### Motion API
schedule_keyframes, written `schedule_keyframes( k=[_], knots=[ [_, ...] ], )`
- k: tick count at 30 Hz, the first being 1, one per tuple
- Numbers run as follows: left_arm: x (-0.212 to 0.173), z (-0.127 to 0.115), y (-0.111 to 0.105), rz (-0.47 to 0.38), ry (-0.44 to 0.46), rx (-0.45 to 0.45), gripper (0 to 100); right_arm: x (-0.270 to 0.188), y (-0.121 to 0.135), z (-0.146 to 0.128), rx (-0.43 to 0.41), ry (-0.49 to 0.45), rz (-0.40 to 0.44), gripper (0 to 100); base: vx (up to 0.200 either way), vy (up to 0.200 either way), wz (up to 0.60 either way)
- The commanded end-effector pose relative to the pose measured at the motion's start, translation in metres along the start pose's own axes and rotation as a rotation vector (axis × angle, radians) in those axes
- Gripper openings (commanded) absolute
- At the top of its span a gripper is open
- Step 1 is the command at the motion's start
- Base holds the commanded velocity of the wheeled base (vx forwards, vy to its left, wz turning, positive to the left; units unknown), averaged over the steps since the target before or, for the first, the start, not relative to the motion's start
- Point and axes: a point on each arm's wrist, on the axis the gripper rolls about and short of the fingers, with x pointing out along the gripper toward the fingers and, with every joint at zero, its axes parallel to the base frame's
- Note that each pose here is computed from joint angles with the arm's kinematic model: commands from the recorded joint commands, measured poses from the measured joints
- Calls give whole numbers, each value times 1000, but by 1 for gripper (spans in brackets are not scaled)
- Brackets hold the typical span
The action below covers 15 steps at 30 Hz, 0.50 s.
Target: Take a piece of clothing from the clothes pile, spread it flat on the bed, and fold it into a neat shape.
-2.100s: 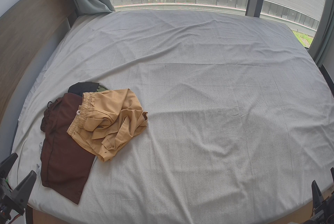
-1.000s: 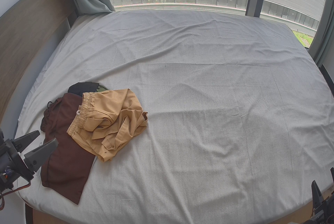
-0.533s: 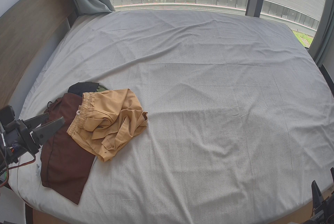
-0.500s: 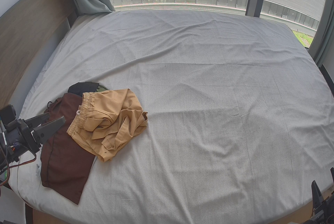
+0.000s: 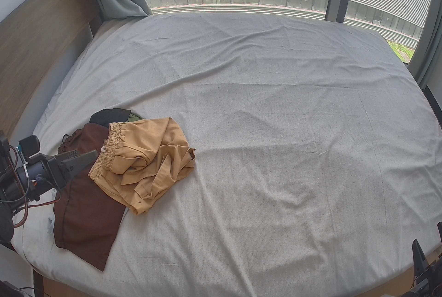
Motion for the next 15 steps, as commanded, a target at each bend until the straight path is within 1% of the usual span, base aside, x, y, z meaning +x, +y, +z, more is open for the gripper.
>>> schedule_keyframes(
  k=[1, 5, 8, 10, 15],
  knots=[
    [18, -4, 16, 4, 26, -22, 100, 0, 0, -5, -1, 1, 0, 100, 0, 0, 0],
    [26, -3, 22, 3, 23, -19, 100, 0, 0, -5, -1, 0, 0, 100, 0, 0, 0],
    [35, -6, 31, 5, 27, -20, 100, 0, 0, -5, -1, 1, 0, 100, 0, 0, 0],
    [37, -6, 32, 3, 24, -17, 100, 0, 0, -5, -1, 1, 0, 100, 0, 0, 0],
    [49, -7, 43, 1, 5, -2, 100, 0, 0, -5, -1, 1, 0, 100, 0, 0, 0]
  ],
)
